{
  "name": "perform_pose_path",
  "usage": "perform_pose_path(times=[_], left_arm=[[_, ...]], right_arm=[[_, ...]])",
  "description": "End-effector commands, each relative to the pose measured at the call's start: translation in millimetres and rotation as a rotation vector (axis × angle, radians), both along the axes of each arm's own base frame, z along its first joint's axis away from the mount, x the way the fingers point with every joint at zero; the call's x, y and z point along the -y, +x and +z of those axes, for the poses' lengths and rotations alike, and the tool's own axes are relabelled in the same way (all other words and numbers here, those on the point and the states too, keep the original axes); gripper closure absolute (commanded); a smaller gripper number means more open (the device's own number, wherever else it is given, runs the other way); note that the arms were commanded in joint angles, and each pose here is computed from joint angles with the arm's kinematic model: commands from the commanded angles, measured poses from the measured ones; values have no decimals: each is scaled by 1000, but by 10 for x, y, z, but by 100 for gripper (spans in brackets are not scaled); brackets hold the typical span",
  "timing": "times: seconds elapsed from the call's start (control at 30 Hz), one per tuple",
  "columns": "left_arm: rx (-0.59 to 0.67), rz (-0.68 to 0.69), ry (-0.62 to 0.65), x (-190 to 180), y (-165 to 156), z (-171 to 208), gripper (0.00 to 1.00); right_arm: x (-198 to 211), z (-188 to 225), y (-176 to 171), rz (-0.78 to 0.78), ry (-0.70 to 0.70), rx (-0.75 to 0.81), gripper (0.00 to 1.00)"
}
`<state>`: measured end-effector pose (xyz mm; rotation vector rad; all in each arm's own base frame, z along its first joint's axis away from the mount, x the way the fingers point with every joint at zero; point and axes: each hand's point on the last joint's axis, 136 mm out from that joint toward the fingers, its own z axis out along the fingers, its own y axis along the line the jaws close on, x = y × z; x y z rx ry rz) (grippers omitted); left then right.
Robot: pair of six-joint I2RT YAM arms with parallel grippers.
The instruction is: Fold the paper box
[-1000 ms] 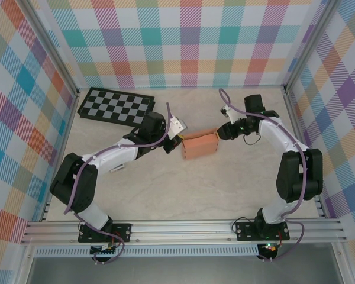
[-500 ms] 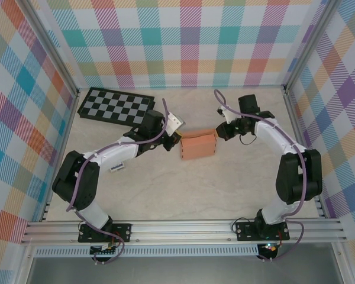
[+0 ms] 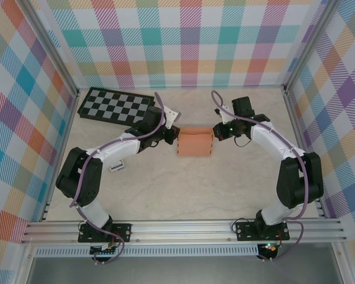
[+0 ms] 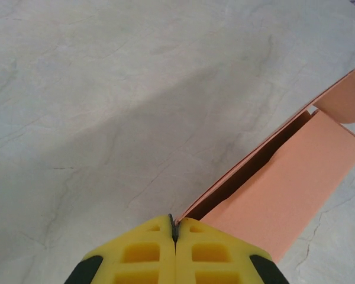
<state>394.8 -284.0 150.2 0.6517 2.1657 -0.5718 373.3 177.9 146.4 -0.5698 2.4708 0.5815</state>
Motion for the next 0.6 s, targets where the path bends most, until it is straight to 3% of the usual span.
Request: perform_pose_path(times=[0.0,0.57], left_arm=[[3,48,-81,169,58,232,100],[-120,369,-158,14,66,3,100]], right_arm=[[-150,98,-29,-45,56,-2,97],[-231,195,-6,-186,37,69,100]])
